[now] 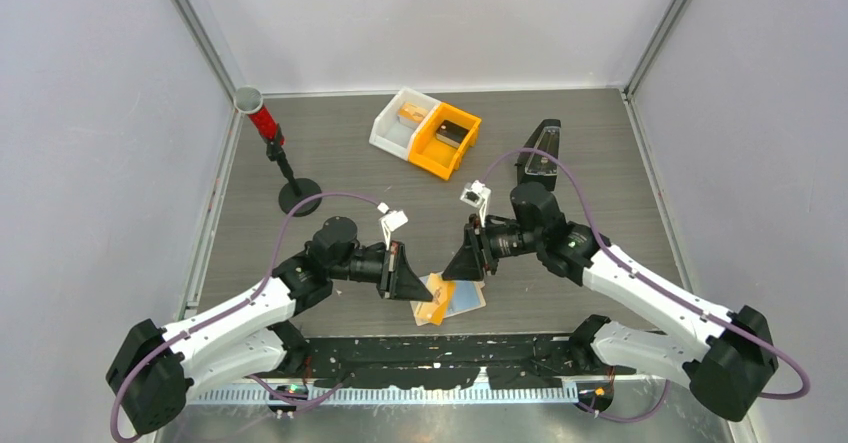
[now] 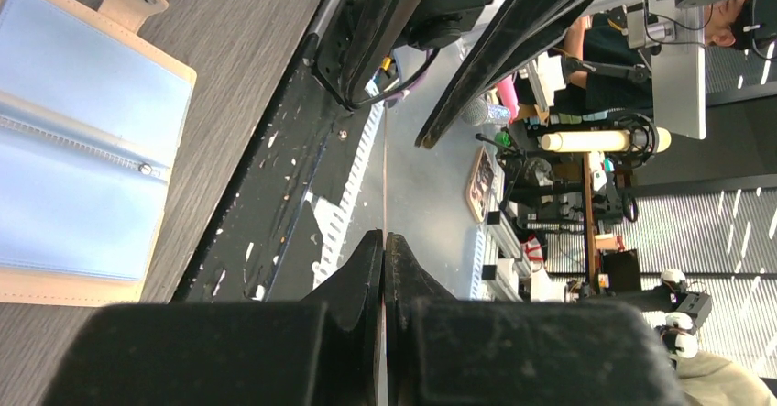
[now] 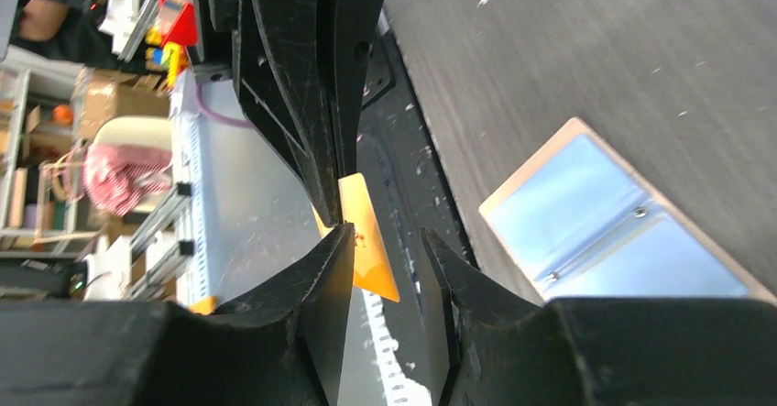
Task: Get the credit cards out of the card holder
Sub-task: Place the credit card in the storage box.
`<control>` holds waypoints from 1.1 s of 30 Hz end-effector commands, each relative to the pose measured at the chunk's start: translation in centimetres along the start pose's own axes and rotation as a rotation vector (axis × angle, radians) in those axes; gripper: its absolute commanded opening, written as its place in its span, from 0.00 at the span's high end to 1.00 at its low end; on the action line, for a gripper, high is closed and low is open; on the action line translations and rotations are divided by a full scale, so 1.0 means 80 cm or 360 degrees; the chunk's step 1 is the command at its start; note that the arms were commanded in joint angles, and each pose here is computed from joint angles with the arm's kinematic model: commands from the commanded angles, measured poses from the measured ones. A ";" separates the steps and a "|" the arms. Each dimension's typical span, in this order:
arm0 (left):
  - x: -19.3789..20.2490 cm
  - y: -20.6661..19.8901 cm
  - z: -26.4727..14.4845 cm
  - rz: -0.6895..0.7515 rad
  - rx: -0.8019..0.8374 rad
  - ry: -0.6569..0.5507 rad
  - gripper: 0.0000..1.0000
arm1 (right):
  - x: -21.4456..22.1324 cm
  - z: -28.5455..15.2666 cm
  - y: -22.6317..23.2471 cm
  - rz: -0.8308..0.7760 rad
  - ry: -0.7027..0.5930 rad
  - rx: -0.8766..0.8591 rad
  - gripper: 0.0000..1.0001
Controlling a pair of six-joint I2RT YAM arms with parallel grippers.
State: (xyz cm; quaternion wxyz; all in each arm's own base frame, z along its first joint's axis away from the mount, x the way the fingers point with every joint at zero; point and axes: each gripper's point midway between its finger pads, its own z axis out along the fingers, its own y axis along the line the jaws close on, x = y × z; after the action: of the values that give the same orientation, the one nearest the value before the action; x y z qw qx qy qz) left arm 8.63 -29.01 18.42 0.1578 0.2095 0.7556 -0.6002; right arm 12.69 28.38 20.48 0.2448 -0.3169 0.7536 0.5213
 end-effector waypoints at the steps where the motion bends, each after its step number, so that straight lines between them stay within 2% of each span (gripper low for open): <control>1: -0.008 -0.023 -0.002 0.0100 0.0086 0.0017 1.00 | -0.011 0.001 0.034 -0.0101 0.0026 -0.0265 0.61; 6: -0.008 -0.024 -0.003 0.0107 0.0092 0.0013 1.00 | -0.002 0.006 0.033 -0.0076 0.0052 -0.0300 0.62; 11: -0.009 -0.025 -0.003 0.0113 0.0094 0.0010 1.00 | 0.002 0.008 0.029 -0.0067 0.0055 -0.0289 0.68; 16: -0.008 -0.026 -0.003 0.0116 0.0097 0.0017 1.00 | 0.005 0.011 0.023 -0.0050 0.0065 -0.0268 0.63; 33: -0.009 -0.024 -0.003 0.0117 0.0089 0.0016 1.00 | -0.002 0.014 0.011 -0.0071 0.0062 -0.0162 0.60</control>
State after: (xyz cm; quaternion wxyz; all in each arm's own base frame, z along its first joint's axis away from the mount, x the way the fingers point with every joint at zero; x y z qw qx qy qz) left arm 8.18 -28.72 17.82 0.1474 0.2182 0.7602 -0.5939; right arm 11.42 29.46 19.83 0.1957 -0.3448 0.7291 0.5579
